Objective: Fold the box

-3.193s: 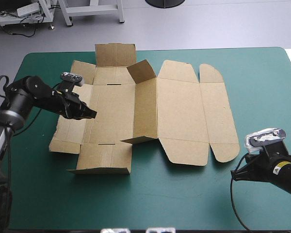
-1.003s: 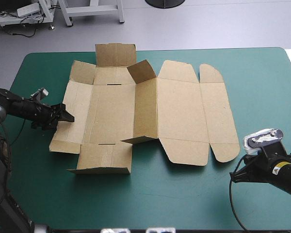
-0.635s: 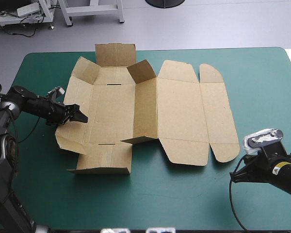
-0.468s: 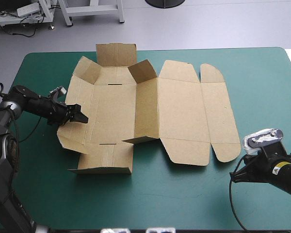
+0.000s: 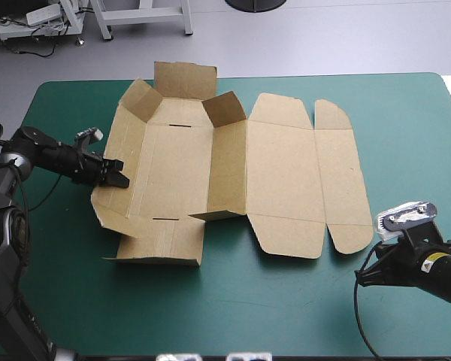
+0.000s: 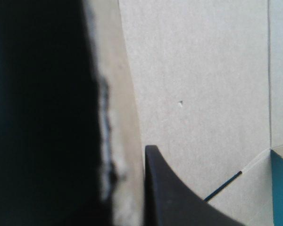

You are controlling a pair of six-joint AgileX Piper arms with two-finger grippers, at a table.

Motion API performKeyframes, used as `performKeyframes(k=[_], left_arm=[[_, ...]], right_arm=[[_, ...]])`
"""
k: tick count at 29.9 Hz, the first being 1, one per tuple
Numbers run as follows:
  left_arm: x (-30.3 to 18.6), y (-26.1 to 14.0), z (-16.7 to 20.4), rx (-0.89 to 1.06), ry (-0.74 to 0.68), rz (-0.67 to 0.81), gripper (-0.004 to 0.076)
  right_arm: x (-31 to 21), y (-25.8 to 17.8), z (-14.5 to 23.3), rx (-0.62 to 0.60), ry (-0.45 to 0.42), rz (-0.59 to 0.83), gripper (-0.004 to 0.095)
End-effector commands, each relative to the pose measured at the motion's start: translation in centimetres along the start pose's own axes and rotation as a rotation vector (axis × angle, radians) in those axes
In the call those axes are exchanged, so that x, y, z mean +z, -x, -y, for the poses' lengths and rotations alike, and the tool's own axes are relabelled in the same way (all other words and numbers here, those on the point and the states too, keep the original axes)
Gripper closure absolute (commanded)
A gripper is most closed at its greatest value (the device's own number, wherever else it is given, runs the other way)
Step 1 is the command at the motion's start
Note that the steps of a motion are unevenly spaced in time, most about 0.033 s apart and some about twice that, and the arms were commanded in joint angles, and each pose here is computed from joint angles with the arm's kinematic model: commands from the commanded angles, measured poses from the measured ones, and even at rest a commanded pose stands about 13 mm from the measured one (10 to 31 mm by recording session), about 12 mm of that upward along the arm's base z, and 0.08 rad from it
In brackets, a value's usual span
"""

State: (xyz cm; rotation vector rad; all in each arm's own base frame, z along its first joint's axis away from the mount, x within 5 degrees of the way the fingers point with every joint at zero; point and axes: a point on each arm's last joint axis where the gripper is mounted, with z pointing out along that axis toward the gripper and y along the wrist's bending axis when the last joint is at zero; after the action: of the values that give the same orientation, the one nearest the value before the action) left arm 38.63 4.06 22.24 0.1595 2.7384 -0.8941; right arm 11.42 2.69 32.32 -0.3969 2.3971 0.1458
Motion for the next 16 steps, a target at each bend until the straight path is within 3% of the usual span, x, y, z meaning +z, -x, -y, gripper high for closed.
performKeyframes(k=[1, 9, 16], left_arm=[[-5.3, 2.7, 5.1, 0.17, -0.061, 0.158, 0.0724], [-12.6, 5.4, 12.9, 0.484, 0.104, 0.358, 0.0727], [-11.2, 5.4, 18.7, 0.748, 0.154, 0.32, 0.0727]], right_arm=[[-0.6, 1.0, 0.0, -0.013, -0.008, 0.078, 0.0932], [-0.8, 1.5, 0.0, -0.004, -0.008, 0.126, 0.0933], [-2.8, 3.5, 0.2, -0.031, -0.039, 0.261, 0.0932]])
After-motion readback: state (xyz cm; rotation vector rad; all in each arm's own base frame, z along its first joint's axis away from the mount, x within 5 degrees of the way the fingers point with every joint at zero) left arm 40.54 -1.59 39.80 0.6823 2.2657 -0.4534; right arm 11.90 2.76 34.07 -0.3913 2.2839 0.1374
